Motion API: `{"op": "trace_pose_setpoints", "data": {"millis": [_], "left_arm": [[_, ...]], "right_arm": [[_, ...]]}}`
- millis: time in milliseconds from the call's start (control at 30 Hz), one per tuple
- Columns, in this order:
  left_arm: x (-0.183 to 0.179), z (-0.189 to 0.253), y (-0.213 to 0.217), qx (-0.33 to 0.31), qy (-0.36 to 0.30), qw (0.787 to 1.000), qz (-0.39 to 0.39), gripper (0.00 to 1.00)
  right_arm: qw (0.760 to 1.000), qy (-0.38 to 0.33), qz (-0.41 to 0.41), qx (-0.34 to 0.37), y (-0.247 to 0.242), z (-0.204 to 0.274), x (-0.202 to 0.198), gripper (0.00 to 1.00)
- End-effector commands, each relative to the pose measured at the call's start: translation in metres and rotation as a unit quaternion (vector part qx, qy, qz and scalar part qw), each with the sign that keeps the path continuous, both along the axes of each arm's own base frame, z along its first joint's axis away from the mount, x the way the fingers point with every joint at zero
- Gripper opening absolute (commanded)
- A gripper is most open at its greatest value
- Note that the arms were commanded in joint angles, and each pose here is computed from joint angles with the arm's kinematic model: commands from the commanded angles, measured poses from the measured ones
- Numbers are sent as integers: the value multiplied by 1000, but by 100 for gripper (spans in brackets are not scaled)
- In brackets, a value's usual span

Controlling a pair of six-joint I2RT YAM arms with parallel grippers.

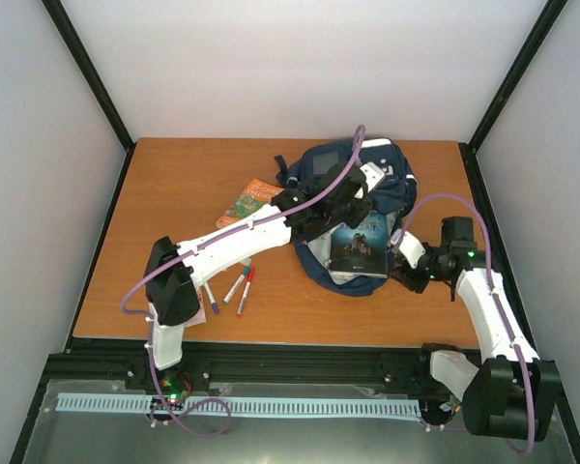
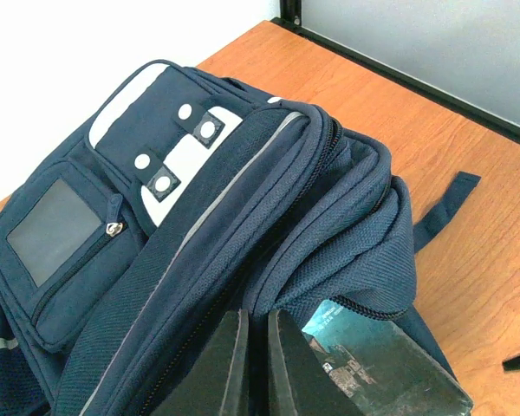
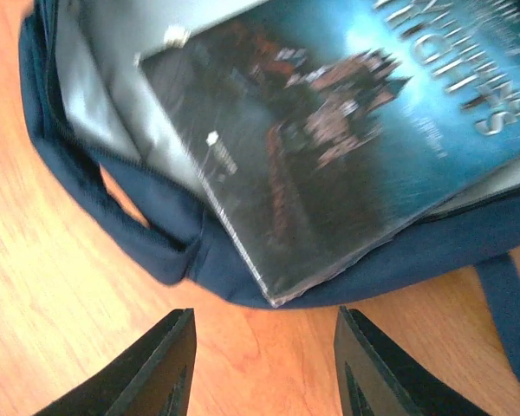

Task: Pack the student bag
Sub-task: Place the book in the student bag.

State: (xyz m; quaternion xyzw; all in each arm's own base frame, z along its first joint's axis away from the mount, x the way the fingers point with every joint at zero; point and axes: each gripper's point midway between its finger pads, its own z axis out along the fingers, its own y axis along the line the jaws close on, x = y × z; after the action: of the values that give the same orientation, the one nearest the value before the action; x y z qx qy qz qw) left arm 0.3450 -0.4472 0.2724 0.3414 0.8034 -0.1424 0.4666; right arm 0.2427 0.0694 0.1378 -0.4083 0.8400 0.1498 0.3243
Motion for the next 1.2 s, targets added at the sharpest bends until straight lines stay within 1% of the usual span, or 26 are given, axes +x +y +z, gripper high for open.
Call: {"op": "trace_pose_setpoints", "data": {"millis": [0, 67, 200, 433, 667, 767, 967, 1067, 1167], "left_arm": [[-3, 84, 8, -96, -51, 994, 15, 1], [-3, 83, 8, -94, -49, 994, 16, 1], [-3, 78, 6, -88, -42, 995, 15, 1], [-2, 73, 1, -88, -32, 996, 11, 1], [-1, 76, -5, -90, -28, 995, 5, 1], [-1, 70, -5, -79, -22, 997, 4, 1], [0, 68, -9, -77, -16, 997, 1, 1], [-2, 66, -12, -80, -11, 997, -5, 1], [-3, 65, -14, -79, -7, 997, -10, 1]], "right_arm": [[990, -43, 87, -107, -3, -28, -3, 45], [985, -55, 99, -130, 1, -32, -2, 46], [972, -88, 122, -183, 11, -41, 3, 52], [951, -132, 125, -248, 12, -54, 20, 52], [944, -152, 147, -255, 29, -57, 29, 52], [942, -145, 162, -256, 35, -64, 29, 52], [941, -139, 169, -259, 43, -71, 39, 53], [942, -151, 144, -263, 44, -68, 56, 53], [944, -164, 98, -268, 41, -61, 78, 47]]}}
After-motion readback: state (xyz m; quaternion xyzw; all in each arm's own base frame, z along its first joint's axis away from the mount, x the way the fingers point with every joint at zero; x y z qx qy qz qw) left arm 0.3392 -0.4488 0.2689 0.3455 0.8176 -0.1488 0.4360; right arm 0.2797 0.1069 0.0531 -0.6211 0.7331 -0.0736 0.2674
